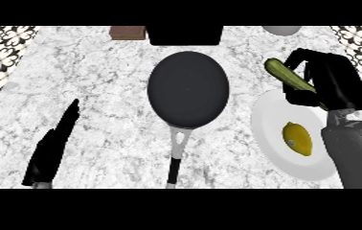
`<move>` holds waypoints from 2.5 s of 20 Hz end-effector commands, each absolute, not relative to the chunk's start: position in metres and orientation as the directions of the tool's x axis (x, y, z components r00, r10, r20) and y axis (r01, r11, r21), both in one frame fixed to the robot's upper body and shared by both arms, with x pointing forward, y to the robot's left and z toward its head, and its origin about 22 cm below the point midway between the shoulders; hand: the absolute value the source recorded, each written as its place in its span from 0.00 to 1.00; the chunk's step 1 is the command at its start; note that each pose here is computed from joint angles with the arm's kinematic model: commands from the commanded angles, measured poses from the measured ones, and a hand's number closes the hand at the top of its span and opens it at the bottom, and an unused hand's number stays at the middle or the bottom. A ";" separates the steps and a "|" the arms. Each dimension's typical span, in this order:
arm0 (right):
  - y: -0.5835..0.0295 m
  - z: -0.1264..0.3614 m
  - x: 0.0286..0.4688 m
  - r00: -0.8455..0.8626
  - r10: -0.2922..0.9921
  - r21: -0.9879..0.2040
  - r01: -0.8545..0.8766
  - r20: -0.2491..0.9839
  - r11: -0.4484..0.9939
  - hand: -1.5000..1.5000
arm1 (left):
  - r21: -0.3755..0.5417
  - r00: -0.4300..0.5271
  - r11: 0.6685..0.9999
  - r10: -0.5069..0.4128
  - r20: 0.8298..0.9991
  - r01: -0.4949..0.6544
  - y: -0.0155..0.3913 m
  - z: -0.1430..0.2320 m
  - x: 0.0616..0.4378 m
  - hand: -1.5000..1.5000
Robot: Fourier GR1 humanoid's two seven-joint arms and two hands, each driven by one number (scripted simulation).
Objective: Pick the squash from the plate and place it in the pan
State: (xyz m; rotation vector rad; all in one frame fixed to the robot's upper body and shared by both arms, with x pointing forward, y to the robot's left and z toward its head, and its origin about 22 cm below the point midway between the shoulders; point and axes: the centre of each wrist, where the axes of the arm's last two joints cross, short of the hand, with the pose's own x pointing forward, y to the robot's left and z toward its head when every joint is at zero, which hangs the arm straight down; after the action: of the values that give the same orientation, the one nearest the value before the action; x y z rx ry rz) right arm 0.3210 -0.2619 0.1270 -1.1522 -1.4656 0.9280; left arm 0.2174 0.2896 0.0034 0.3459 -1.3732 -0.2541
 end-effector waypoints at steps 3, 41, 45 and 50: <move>-0.225 0.153 0.351 -0.153 0.929 -0.897 0.246 0.337 0.366 1.00 | 0.371 0.150 0.928 -0.365 0.919 -0.013 0.262 0.019 0.229 0.50; -0.100 0.072 0.441 0.008 0.439 -0.439 0.023 0.899 0.898 0.00 | 0.377 0.091 0.922 -0.384 0.919 0.088 0.253 0.016 0.250 0.50; -0.104 0.070 0.442 0.010 0.350 -0.347 0.169 0.937 0.923 0.00 | 0.380 0.103 0.922 -0.386 0.917 0.069 0.265 0.013 0.240 0.50; -0.139 0.052 0.441 0.036 0.258 -0.257 0.299 0.965 0.919 0.00 | 0.377 0.114 0.926 -0.378 0.919 0.028 0.275 0.022 0.234 0.50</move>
State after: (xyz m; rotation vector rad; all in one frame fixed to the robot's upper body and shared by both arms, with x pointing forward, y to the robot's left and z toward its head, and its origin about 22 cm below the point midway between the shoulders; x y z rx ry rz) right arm 0.4404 -0.1186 0.0592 -0.4270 -1.5520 0.0999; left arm 0.2409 0.2681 0.0144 0.2862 -1.4247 -0.3214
